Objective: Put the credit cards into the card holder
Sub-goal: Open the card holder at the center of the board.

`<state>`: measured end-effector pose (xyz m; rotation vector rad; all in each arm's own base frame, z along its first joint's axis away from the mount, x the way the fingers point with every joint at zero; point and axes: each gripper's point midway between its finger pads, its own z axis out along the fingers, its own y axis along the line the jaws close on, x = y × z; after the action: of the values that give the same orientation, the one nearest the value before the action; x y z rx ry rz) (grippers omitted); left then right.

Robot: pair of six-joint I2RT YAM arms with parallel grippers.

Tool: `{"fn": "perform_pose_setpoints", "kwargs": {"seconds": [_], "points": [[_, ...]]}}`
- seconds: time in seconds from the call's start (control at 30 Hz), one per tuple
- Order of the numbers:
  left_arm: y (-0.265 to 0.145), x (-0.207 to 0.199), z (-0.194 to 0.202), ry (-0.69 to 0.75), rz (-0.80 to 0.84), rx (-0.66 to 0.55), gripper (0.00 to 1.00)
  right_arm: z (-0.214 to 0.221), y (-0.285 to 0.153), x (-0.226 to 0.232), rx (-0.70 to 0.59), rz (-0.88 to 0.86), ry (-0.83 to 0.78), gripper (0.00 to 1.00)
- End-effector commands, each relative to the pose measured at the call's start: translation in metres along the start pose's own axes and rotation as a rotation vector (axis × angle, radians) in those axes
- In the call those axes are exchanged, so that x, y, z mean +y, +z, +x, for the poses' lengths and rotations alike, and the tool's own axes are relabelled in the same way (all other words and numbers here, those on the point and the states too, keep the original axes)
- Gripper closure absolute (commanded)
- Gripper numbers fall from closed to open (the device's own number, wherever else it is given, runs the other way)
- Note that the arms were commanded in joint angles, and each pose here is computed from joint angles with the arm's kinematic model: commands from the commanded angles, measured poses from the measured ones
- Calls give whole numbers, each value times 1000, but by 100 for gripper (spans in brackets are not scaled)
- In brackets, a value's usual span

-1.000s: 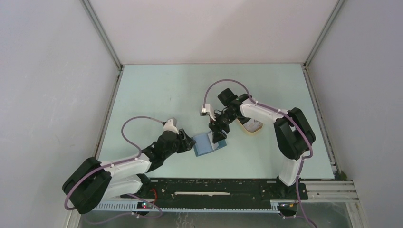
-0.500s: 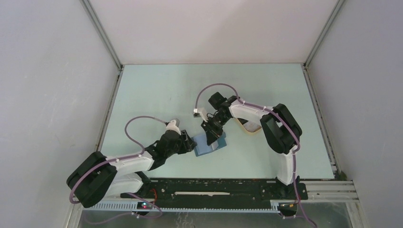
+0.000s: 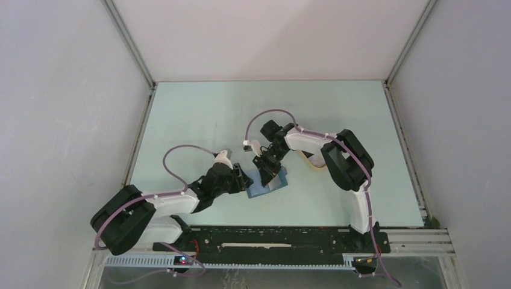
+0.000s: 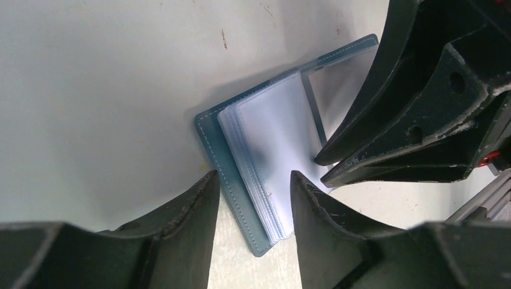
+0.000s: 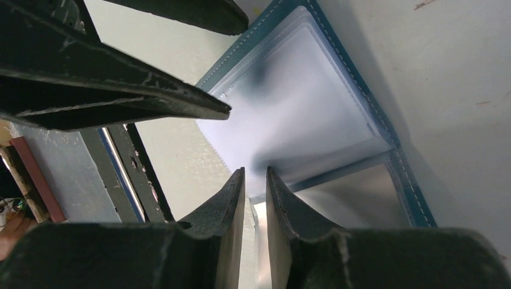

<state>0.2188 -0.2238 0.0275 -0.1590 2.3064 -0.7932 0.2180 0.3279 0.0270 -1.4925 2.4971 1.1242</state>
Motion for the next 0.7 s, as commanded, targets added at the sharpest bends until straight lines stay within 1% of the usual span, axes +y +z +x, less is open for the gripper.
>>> {"fn": "perform_pose_setpoints", "kwargs": {"seconds": [0.0,0.23,0.37,0.47,0.67], "points": [[4,-13,-3,1,22,12,50,-11,2,11,-11,-50,1,73],[5,-8,-2,9,3,12,56,-12,-9,4,-29,-41,5,72],[2,-8,-5,27,-9,5,57,-17,-26,8,-62,-43,-37,69],[-1,-8,-11,39,-18,-13,57,-20,-36,10,-81,-33,-69,63],[-13,-18,-28,68,9,-66,57,-24,-52,25,-113,-74,-152,60]]}}
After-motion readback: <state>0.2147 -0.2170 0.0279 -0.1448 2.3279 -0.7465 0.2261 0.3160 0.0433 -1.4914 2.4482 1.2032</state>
